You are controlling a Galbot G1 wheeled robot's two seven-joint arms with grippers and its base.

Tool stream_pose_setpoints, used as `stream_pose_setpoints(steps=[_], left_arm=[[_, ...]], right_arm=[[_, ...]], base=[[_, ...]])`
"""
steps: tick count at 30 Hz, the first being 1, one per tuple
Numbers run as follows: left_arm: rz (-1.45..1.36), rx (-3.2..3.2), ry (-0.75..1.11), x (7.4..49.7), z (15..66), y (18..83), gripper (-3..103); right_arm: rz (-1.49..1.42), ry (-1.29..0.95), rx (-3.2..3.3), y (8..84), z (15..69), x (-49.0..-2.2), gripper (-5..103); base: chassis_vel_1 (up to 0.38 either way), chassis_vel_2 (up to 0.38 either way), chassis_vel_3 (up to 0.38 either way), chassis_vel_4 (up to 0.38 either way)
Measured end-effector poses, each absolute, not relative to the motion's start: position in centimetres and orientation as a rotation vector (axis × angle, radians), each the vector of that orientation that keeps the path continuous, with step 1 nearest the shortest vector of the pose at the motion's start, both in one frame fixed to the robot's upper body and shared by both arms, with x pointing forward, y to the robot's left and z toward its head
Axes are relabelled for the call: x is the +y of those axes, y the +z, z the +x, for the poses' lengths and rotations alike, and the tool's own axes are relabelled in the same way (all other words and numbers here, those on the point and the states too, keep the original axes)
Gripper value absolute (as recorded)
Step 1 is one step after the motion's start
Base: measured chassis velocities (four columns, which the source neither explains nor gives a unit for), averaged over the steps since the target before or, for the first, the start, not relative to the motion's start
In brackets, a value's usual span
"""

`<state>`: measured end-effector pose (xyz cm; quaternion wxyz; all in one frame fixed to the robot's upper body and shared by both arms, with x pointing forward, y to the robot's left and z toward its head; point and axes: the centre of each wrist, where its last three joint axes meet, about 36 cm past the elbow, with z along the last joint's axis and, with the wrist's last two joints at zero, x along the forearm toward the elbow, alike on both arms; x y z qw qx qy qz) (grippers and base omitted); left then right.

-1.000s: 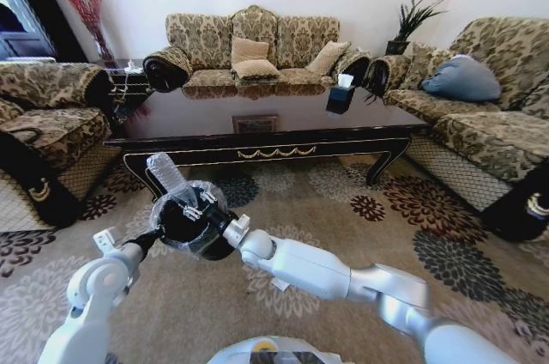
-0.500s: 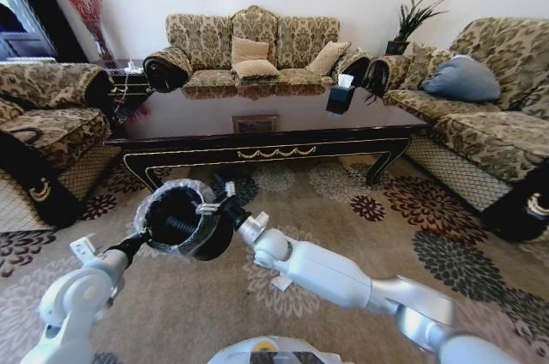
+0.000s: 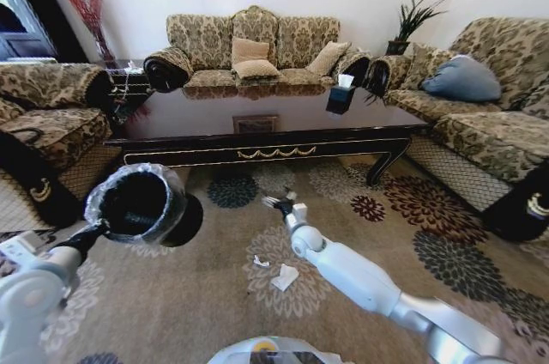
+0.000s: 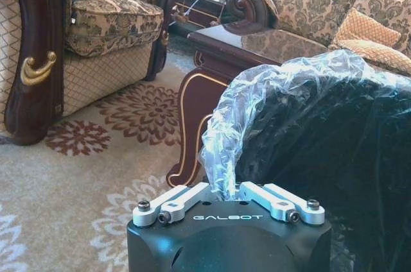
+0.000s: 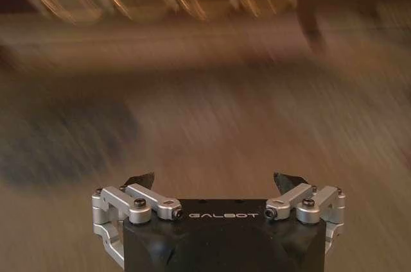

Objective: Move to the front of the table and pick up the trash from the floor, then place it into the trash bin.

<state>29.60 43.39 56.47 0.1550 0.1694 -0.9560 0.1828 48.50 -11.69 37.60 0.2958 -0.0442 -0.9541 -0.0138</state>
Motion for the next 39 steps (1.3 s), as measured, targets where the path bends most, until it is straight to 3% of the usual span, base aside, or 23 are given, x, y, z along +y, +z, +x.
stream_pose_setpoints(steps=[3, 12, 27, 39], left_arm=[[0.454, -2.734, 0.519, 42.9, 30.1, 56.3, 2], [0.441, -2.734, 0.510, 42.2, 29.8, 56.1, 2], [0.415, -2.735, 0.492, 41.9, 30.0, 56.1, 2], [0.430, -2.722, 0.484, 41.8, 29.8, 55.7, 2]], right_arm=[[-0.202, -0.121, -2.201, 40.3, 47.2, -8.6, 100], [-0.215, -0.191, -1.995, 40.7, 46.3, -5.0, 100], [-0.481, -0.350, -1.844, 32.2, 47.5, -7.3, 100], [-0.505, -0.450, -1.795, 31.2, 48.4, -7.6, 100]], base=[[0.000, 0.000, 0.000, 0.000], [0.000, 0.000, 0.000, 0.000], [0.000, 0.000, 0.000, 0.000], [0.000, 0.000, 0.000, 0.000]])
